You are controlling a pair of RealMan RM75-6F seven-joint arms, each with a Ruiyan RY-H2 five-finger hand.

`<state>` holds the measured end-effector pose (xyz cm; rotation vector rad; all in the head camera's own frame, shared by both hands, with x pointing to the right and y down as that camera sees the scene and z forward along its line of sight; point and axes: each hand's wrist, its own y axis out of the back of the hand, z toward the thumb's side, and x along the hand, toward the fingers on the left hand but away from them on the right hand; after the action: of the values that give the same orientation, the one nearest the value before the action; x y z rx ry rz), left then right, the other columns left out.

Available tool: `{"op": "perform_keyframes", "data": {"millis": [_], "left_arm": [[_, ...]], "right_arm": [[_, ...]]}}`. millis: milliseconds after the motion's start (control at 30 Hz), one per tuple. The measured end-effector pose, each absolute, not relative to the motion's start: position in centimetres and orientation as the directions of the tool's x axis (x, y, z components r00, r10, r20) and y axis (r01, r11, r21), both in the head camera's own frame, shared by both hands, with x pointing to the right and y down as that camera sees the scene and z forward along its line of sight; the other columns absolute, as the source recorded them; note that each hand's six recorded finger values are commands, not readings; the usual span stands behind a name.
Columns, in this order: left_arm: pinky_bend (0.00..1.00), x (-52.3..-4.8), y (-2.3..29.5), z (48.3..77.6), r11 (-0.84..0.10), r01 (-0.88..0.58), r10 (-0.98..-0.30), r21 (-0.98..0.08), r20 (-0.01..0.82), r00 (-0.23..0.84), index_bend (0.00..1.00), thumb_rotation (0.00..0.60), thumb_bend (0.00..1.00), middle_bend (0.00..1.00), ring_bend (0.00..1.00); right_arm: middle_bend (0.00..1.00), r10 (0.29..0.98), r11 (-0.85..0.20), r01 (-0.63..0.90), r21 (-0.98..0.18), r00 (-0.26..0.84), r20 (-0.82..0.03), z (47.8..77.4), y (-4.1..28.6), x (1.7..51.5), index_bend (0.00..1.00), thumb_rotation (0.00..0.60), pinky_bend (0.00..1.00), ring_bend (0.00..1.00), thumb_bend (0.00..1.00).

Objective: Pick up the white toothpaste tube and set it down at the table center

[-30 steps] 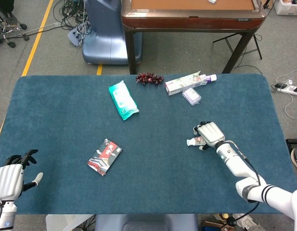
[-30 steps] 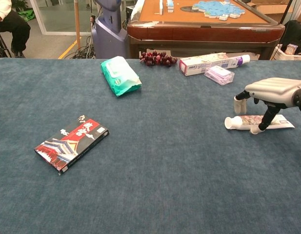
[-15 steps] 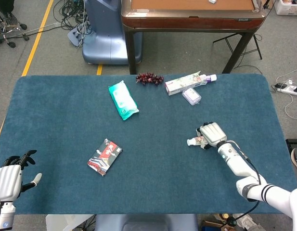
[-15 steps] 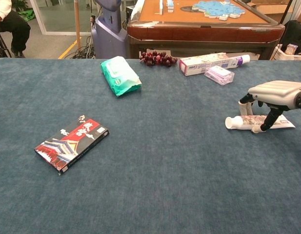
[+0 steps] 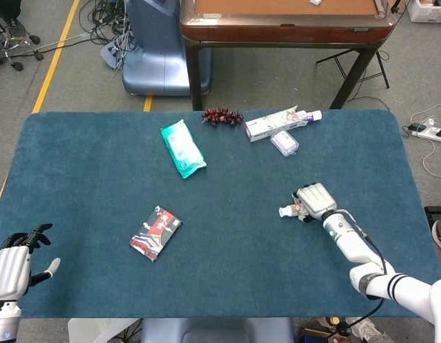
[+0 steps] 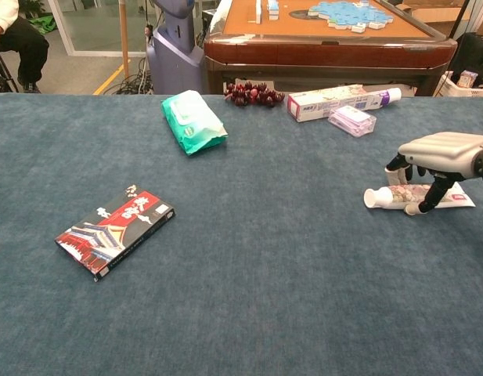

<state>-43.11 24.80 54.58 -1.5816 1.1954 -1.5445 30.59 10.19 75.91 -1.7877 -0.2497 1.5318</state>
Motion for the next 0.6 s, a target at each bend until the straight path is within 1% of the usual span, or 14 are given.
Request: {"op": "perform_keyframes", "data": {"millis": [133, 400, 600], "left_arm": [[0.2, -43.0, 24.7, 54.5, -0.398, -0.186, -0.904, -0.898, 0.419, -0.085, 0.21, 0.6, 0.2, 0.44, 0.43], [0.2, -42.5, 24.2, 54.4, -0.404, -0.183, -0.906, -0.896, 0.419, -0.055, 0.21, 0.6, 0.2, 0.44, 0.43], [0.2, -42.0, 23.3, 54.4, -0.416, -0.174, -0.905, -0.892, 0.425, -0.014, 0.21, 0.6, 0.2, 0.44, 0.43]], "right_arm": [[0.6, 0.589, -0.689, -0.325, -0.647, 0.269, -0.762, 75.7, 10.0, 30.3, 0.66, 0.6, 0.43, 0.48, 0.58], [0.65, 0.575, -0.682, -0.354, -0.641, 0.283, -0.768, 75.2, 9.1, 29.2, 0.74, 0.6, 0.54, 0.57, 0.76], [0.7, 0.543, -0.709, -0.341, -0.617, 0.294, -0.787, 74.6, 8.1, 28.0, 0.81, 0.6, 0.59, 0.63, 0.87]]}}
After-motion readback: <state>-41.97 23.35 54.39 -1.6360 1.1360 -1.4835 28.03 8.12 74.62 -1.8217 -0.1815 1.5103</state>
